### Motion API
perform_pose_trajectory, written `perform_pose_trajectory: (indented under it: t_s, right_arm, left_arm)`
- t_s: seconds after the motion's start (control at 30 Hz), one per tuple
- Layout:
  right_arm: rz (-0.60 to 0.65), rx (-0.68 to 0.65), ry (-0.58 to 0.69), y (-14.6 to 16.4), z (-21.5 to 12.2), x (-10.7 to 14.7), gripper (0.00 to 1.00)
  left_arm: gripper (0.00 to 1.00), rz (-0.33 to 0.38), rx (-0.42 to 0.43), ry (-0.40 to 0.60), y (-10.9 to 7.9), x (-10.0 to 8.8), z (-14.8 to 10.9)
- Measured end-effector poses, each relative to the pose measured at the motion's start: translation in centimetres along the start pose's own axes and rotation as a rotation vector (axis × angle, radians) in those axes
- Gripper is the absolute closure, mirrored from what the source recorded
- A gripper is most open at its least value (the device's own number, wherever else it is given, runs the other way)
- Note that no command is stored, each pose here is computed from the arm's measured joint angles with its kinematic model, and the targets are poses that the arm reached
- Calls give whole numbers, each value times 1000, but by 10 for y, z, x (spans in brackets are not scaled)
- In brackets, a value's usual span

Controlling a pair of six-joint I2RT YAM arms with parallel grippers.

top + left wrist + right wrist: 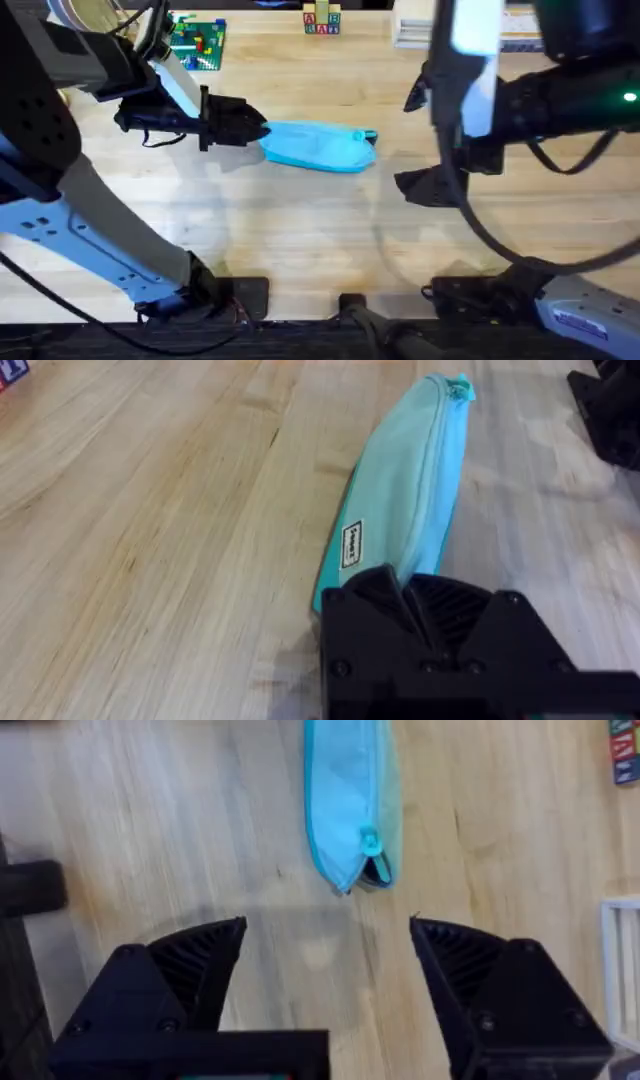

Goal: Unzip the bag, pick up the pens from the table one at a time and place them inside, then zip the bag closed.

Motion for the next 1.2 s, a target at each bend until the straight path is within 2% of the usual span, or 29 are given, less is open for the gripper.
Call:
perform_pose_trajectory:
  t_s: [0.27,0.5,0.93,1.2]
  right_arm:
    - [-19,-44,36,-4,20,0,6]
    - [-23,-40,22,-17,38,-7,6]
    - [-4,-119,18,-20,65,-9,6]
    - [1,-138,17,-19,69,-9,6]
  left_arm:
    - [959,0,0,0,0,0,0]
    - [959,0,0,0,0,0,0]
    - [959,0,0,0,0,0,0]
    - [959,0,0,0,0,0,0]
Point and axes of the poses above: each hand's point on the last joint's axis, 136 mm out from that joint toward the fingers, its own z axis out along the fingers, its own y axis along the line the jaws close on, x = y × z, the point moved 5 cm from there along -z, back along the fingers, and after that the axes turned 3 degrees about z, right-handed, at the moved point
